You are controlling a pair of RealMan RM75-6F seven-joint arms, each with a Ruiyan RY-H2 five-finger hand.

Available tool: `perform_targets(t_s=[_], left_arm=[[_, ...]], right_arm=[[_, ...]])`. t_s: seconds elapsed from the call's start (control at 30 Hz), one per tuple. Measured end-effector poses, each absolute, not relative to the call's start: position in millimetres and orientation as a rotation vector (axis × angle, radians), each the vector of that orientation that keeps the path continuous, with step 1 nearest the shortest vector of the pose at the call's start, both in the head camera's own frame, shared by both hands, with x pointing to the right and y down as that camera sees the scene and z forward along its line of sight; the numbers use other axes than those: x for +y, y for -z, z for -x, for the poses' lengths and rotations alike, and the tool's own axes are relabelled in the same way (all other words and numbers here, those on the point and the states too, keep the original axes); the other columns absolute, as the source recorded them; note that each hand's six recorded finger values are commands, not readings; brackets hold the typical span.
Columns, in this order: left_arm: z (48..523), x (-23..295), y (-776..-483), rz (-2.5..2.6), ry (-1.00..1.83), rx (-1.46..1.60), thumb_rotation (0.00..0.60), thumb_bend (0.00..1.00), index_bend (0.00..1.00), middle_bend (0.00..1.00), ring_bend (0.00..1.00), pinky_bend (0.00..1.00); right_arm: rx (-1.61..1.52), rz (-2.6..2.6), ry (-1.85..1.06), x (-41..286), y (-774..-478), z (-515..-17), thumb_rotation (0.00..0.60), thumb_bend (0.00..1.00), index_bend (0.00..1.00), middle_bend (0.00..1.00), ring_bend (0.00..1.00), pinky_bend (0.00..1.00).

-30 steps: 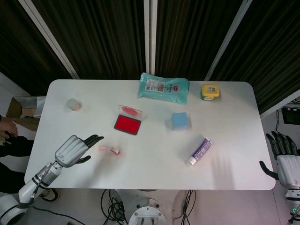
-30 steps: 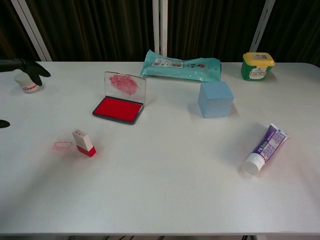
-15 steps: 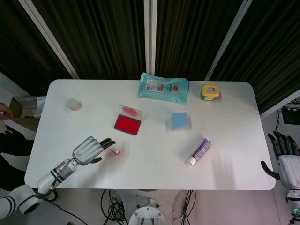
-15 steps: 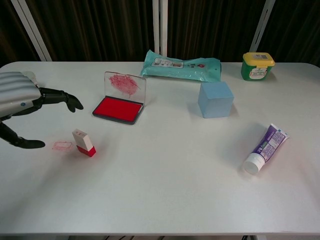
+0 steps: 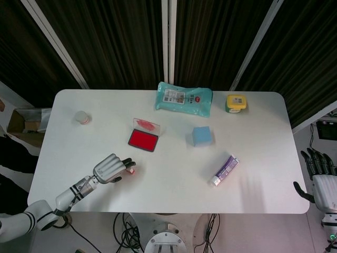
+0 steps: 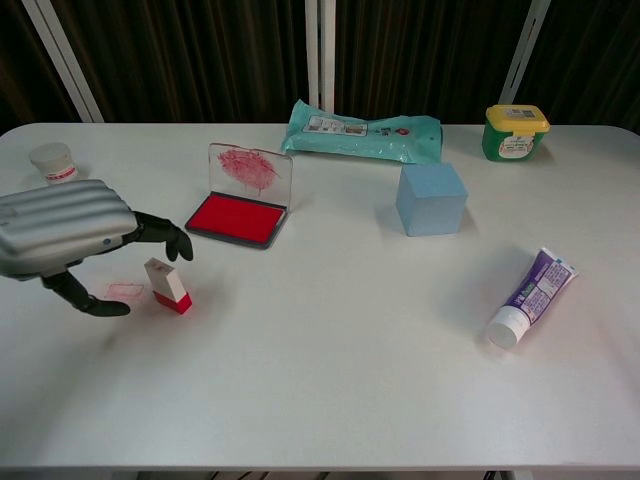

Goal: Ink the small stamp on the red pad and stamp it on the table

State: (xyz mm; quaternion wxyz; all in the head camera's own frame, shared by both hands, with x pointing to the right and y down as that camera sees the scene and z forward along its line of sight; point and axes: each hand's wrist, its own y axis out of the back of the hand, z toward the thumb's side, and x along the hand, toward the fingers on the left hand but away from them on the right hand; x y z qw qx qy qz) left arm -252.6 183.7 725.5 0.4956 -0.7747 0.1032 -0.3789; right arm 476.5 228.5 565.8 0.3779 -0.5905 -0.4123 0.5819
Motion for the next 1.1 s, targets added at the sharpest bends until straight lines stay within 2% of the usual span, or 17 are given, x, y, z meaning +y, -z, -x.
perform_targets(t_s=[0.33,1.1], left_arm=[[247,181,-739,1.888,0.921,0.249,0.6,0.23,0.41,0.43,0.93,1.0],[242,178,-747,1.89,0.909,0.266,0.6,0.32,0.51,0.53,0.95,1.0]], right_arm=[[-1.055,1.506,-1.497,228,-567,-478,0.6,0.2,0.0,0.0,0.0,0.0],[-1.053,1.508,-1.511,229,-569,-481,0.6,0.2,0.0,0.0,0.0,0.0]])
